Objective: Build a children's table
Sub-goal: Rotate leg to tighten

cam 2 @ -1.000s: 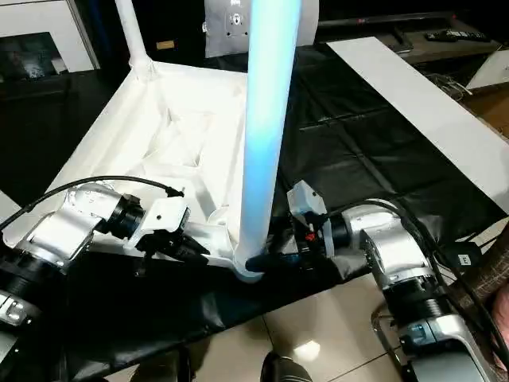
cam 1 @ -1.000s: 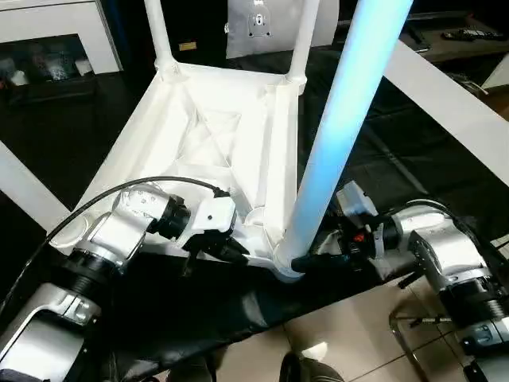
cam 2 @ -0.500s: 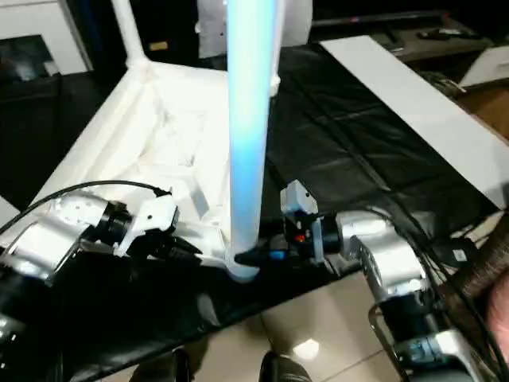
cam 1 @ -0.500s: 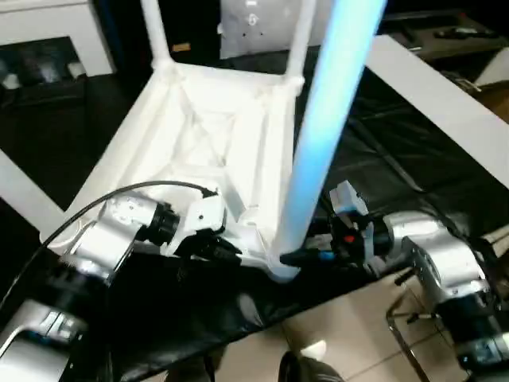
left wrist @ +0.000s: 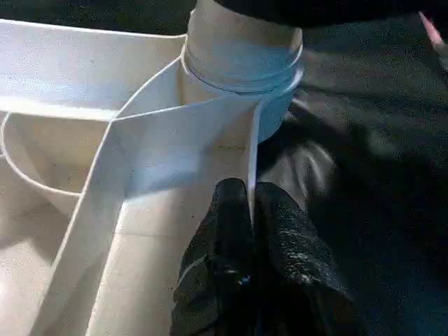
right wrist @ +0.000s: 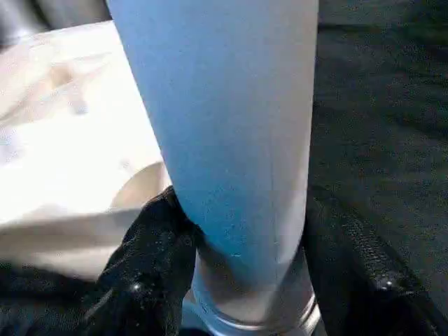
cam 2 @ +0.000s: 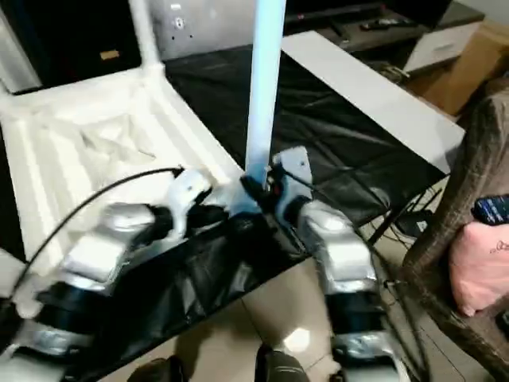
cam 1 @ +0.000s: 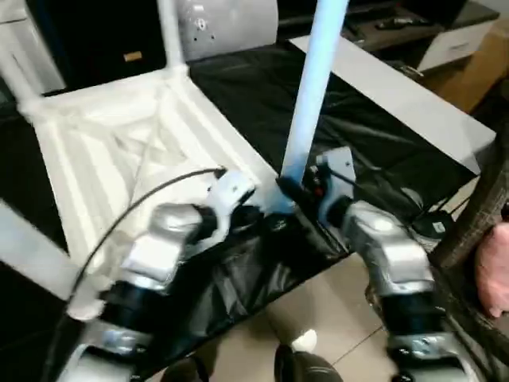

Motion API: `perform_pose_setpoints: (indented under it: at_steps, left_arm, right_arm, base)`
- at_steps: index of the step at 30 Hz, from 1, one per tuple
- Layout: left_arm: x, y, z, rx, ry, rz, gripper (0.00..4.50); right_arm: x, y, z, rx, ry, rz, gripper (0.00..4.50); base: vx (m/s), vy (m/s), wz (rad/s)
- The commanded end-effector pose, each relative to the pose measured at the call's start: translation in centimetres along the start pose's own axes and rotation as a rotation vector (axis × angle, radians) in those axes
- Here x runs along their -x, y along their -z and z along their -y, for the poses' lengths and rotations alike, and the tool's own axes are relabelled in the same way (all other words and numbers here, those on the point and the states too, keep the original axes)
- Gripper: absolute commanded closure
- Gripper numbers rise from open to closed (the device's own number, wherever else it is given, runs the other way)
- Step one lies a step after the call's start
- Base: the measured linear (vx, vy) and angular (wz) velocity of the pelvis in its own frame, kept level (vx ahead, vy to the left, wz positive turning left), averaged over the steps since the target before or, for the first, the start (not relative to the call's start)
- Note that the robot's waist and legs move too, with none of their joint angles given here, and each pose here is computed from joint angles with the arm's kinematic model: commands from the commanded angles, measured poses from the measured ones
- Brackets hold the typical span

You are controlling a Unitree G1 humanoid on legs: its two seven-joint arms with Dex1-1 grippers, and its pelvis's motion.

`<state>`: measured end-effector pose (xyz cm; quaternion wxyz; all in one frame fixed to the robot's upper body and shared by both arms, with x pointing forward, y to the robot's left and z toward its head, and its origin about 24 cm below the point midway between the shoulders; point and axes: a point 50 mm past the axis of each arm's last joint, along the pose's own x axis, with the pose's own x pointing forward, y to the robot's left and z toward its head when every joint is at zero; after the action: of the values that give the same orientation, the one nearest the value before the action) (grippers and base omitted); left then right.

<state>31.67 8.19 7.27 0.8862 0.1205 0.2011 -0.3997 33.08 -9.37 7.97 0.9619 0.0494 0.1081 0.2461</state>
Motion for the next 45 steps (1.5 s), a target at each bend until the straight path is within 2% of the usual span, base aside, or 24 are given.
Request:
perform_pose_setpoints:
  at_steps: [1, 2, 3, 8, 10, 11, 12, 15, 19, 21, 22, 24, 25, 29, 30, 34, 35, 39, 45]
  left_arm:
    - [-1.8, -2.7, 2.1, -0.020, 0.007, 0.082, 4.50]
    - [-1.9, -2.9, 2.1, -0.027, 0.002, 0.079, 4.50]
    - [-1.8, -2.9, 2.1, -0.035, -0.004, 0.076, 4.50]
    - [-1.4, -2.5, 1.7, -0.065, 0.003, 0.058, 4.50]
    - [-0.8, -1.8, 1.3, -0.088, 0.036, 0.042, 4.50]
    - [-0.7, -1.7, 1.3, -0.090, 0.039, 0.040, 4.50]
    - [0.0, -1.0, 1.0, -0.122, 0.084, 0.022, 4.50]
    - [0.9, -0.4, 0.6, -0.164, 0.149, 0.013, 4.50]
    - [2.1, 0.4, 0.0, -0.239, 0.254, -0.010, 4.50]
    - [3.2, 0.9, -0.5, -0.320, 0.353, -0.032, 4.50]
    - [3.3, 1.0, -0.5, -0.326, 0.360, -0.035, 4.50]
    - [3.5, 1.1, -0.7, -0.346, 0.384, -0.043, 4.50]
    - [4.1, 1.2, -0.8, -0.394, 0.462, -0.053, 4.50]
    - [4.8, 1.3, -0.8, -0.422, 0.603, -0.059, 4.50]
    - [4.9, 1.3, -0.8, -0.429, 0.633, -0.059, 4.50]
    - [5.1, 1.2, -0.9, -0.468, 0.740, -0.078, 4.50]
    - [5.1, 1.2, -0.9, -0.477, 0.756, -0.082, 4.50]
    - [5.0, 0.9, -1.0, -0.503, 0.789, -0.089, 4.50]
    - [4.8, 0.6, -1.2, -0.519, 0.809, -0.091, 4.50]
  right_arm:
    - [-1.5, 2.0, -4.3, -0.044, -0.117, -0.081, 2.52]
    - [-1.6, 1.9, -4.4, -0.051, -0.111, -0.073, 2.52]
    - [-1.6, 1.7, -4.3, -0.062, -0.104, -0.059, 1.83]
    - [-1.2, 1.6, -3.6, -0.037, -0.099, -0.040, 1.45]
    - [-0.4, 1.6, -2.6, 0.001, -0.125, -0.019, 1.16]
    - [-0.4, 1.5, -2.5, 0.006, -0.129, -0.017, 1.16]
    - [0.7, 1.4, -1.3, 0.064, -0.177, 0.007, 1.06]
    - [2.0, 1.1, 0.0, 0.115, -0.261, 0.023, 0.85]
    - [3.6, 0.7, 1.6, 0.194, -0.370, 0.017, 0.50]
    - [4.7, 0.3, 2.6, 0.243, -0.475, -0.009, 0.30]
    - [4.8, 0.2, 2.7, 0.246, -0.484, -0.012, 0.24]
    - [5.1, 0.1, 2.9, 0.256, -0.514, -0.020, 0.24]
    - [5.6, -0.1, 3.2, 0.277, -0.597, -0.037, 0.24]
    - [6.0, -0.5, 3.3, 0.307, -0.743, -0.056, 0.24]
    - [6.0, -0.6, 3.4, 0.313, -0.770, -0.060, 0.51]
    - [6.0, -0.7, 3.2, 0.352, -0.912, -0.102, 0.63]
    - [6.0, -0.8, 3.1, 0.363, -0.937, -0.108, 0.81]
    - [5.8, -0.9, 3.0, 0.379, -0.995, -0.121, 1.02]
    - [5.8, -0.6, 2.8, 0.385, -1.071, -0.153, 1.61]
  base:
    - [-0.025, 0.053, -0.08]
    - [-0.018, 0.053, -0.06]
    - [-0.018, 0.053, -0.06]
    - [0.000, 0.000, 0.00]
    - [0.000, 0.000, 0.00]
    - [0.000, 0.000, 0.00]
    - [0.000, 0.000, 0.00]
    - [0.000, 0.000, 0.00]
    - [0.000, 0.000, 0.00]
    - [0.035, -0.057, 0.08]
    - [0.037, -0.062, 0.11]
    - [0.043, -0.060, 0.16]
    - [0.049, -0.050, 0.14]
    - [0.000, 0.000, 0.00]
    - [0.000, 0.000, 0.00]
    - [0.000, 0.000, 0.00]
    - [0.000, 0.000, 0.00]
    - [0.000, 0.000, 0.00]
    - [0.000, 0.000, 0.00]
